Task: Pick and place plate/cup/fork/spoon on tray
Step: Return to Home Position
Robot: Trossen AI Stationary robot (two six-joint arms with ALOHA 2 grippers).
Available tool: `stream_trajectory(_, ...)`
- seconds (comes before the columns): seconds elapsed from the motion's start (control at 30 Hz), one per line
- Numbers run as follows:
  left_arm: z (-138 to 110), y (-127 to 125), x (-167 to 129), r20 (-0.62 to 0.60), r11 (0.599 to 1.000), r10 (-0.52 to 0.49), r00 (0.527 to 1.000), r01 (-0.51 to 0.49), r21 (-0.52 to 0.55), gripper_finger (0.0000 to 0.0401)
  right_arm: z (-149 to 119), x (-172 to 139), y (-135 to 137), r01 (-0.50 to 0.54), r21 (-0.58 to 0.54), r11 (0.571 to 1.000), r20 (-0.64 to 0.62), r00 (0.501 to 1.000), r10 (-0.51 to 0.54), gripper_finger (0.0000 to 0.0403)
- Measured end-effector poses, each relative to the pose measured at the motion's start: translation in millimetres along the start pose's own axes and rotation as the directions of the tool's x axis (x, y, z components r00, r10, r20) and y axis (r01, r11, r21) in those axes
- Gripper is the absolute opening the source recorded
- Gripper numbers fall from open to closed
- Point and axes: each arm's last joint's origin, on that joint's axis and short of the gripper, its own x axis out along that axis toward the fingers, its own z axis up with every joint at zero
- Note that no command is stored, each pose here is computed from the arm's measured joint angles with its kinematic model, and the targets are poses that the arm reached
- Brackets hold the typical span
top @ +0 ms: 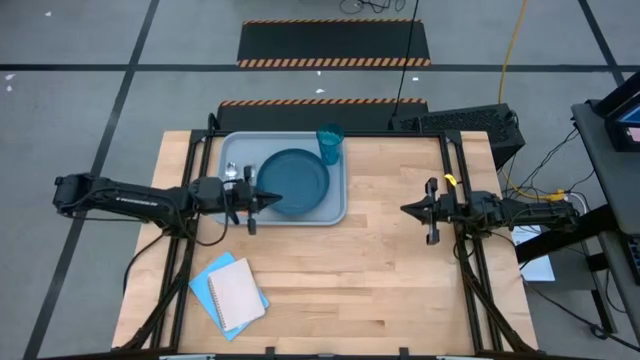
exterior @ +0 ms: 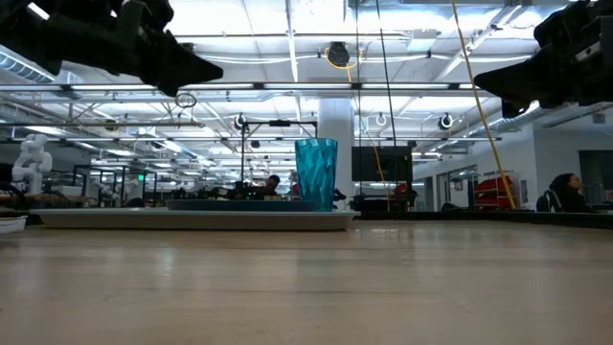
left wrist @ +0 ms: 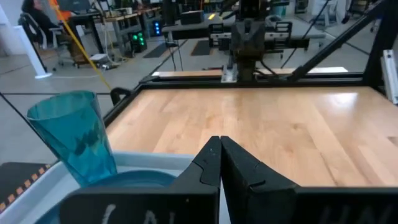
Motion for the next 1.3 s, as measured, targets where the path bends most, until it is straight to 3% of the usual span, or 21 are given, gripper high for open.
stream_trajectory(0.37, 4.8, -3.5, -16.2, -0.01, 0.999, -0.038, 0.999, 0.038, 0.023, 0.0007, 1.5, 0.0, 0.0, 0.001, 0.003, 1.0, 0.016, 1.0, -0.001, 0.0)
stream_trajectory(0.57, 2.6, -6.4, -16.5, -0.002, 0.99, -0.133, 0.991, 0.133, 0.038, 0.0003, 1.7, 0.0, 0.0, 0.0, 0.003, 1.0, 0.018, 1.0, 0.0, 0.0)
stream_trajectory(0.9, -42.8, -7.0, -28.3, 0.104, 0.984, -0.176, 0.979, 0.176, 0.007, 0.0006, 1.8, 0.0, 0.0, -0.001, 0.003, 1.0, 0.019, 1.0, 0.001, 0.0)
stream_trajectory(1.03, -57.8, -6.0, -32.1, 0.074, 0.984, -0.175, 0.982, 0.178, -0.024, 0.0004, 1.8, 0.0, 0.0, -0.001, 0.003, 1.0, 0.019, 1.0, 0.001, 0.0)
stream_trajectory(1.3, -59.1, -4.8, -32.5, 0.074, 0.986, -0.155, 0.985, 0.159, -0.045, 0.0003, 1.8, 0.0, 0.0, -0.001, 0.003, 1.0, 0.019, 1.0, 0.001, 0.0)
